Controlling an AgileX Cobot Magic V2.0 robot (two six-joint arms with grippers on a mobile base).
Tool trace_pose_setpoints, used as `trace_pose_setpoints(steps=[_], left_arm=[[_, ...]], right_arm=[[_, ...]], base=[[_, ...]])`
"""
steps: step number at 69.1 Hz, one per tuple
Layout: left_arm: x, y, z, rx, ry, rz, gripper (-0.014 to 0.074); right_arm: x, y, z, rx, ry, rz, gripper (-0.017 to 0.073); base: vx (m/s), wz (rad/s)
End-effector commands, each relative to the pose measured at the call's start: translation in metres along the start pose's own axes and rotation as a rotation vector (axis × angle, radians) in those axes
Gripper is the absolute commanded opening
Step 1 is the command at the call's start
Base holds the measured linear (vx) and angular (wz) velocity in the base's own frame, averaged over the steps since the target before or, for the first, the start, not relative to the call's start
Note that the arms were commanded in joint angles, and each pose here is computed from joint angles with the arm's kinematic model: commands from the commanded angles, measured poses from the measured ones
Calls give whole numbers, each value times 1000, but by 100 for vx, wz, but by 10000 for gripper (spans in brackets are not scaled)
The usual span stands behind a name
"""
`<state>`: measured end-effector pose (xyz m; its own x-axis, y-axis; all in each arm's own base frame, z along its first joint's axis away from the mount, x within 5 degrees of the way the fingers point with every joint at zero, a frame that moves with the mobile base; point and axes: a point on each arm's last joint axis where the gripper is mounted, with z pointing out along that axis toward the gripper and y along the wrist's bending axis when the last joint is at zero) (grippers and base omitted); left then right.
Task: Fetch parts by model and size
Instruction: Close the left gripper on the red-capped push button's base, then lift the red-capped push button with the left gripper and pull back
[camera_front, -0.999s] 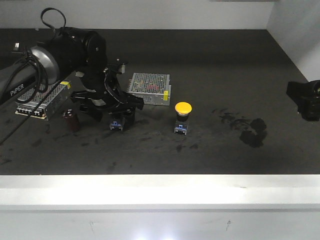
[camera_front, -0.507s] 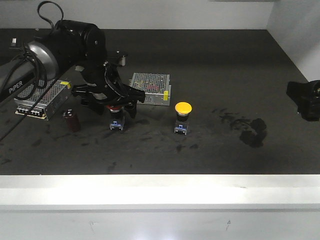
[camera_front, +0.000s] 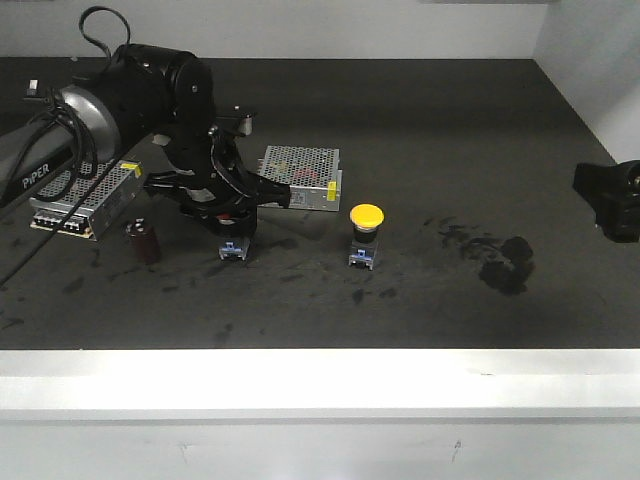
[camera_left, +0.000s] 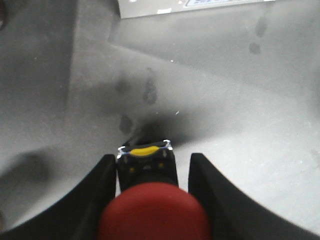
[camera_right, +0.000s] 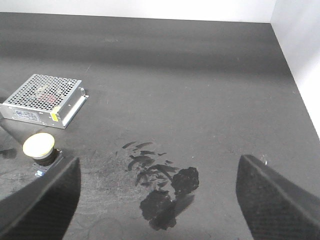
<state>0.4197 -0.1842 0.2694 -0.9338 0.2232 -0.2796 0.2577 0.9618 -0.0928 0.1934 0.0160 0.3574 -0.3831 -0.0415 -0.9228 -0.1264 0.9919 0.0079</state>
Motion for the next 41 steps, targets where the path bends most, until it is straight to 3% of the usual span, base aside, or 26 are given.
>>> trace_pose_setpoints(steps=[1, 13, 27, 41], left_arm=[[-2, -4, -34, 16, -83, 26, -9], [-2, 0, -41, -32, -104, 44, -8], [0, 6, -86, -179, -255, 98, -8], [7, 4, -150, -150, -480, 119, -8]], right_arm=[[-16, -1, -5, 14, -103, -13, 594], [-15, -1, -5, 13, -101, -13, 594], [-15, -1, -5, 13, -101, -13, 594], [-15, 0, -5, 12, -101, -10, 594]], base=[[0, 0], [0, 0], [0, 0], [0, 0]])
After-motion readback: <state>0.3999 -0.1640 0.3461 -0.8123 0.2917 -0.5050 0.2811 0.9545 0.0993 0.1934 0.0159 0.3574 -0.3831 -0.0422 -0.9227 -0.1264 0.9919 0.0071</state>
